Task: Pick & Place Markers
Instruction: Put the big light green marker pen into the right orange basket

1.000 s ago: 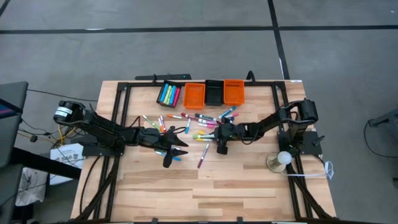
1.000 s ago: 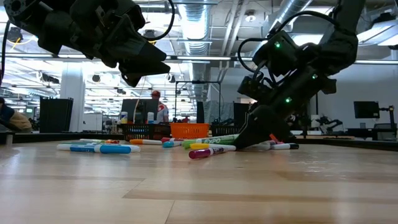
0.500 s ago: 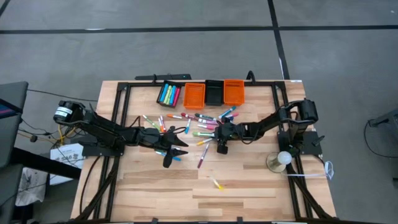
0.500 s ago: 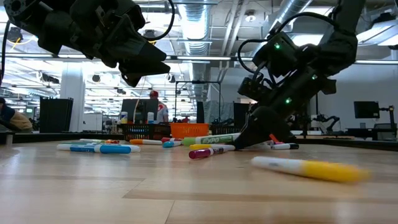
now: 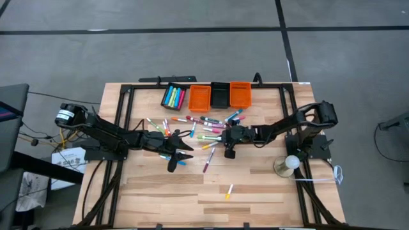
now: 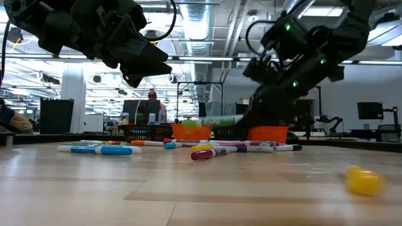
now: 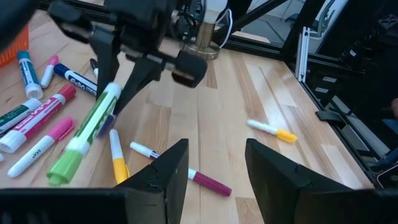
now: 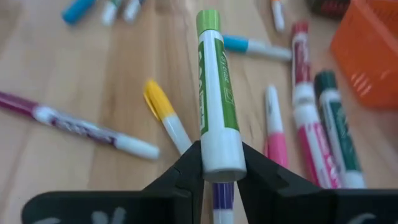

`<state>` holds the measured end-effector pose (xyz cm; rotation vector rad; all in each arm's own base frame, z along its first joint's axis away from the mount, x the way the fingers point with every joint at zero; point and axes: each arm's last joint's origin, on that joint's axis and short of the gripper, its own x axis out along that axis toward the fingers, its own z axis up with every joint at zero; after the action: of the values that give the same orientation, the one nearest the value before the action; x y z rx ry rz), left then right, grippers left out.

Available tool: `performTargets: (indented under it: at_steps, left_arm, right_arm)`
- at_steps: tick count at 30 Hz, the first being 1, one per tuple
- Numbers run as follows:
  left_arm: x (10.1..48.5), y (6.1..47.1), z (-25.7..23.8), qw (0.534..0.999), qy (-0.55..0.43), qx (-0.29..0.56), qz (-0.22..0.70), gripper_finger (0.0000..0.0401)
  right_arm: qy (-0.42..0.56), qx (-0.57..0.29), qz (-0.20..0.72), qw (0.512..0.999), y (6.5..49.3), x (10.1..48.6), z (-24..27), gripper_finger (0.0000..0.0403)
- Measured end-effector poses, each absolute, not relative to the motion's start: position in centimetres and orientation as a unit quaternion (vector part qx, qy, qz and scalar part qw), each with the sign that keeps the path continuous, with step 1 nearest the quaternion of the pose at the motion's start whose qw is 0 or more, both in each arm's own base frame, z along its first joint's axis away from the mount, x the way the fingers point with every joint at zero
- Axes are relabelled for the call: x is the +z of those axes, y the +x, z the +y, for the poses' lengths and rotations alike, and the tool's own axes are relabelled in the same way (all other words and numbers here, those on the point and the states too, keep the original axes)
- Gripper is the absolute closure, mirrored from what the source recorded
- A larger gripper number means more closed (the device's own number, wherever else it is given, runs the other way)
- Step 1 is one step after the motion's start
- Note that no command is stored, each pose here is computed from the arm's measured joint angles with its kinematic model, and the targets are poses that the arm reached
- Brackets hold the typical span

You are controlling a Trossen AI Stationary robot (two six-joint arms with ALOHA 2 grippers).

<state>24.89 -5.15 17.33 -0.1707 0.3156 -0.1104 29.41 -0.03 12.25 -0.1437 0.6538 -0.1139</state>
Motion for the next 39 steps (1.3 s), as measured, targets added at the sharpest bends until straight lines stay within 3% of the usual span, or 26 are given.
performTargets:
  at_steps: [11,27,39]
  left_arm:
    - [17.3,24.9,-5.1,0.983,-0.084,-0.048,0.156,0.0246]
    - [17.3,24.9,-4.8,0.986,-0.078,0.004,0.149,0.0246]
    - [17.3,24.9,-4.8,0.986,-0.080,0.004,0.149,0.0246]
  right_arm:
    - [-0.076,-0.078,0.247,0.963,29.2,15.9,-0.3,0.0335]
    - [-0.072,-0.102,0.230,0.965,29.5,16.8,-1.3,0.0334]
    - [-0.044,-0.201,0.222,0.953,29.9,18.4,-6.3,0.0334]
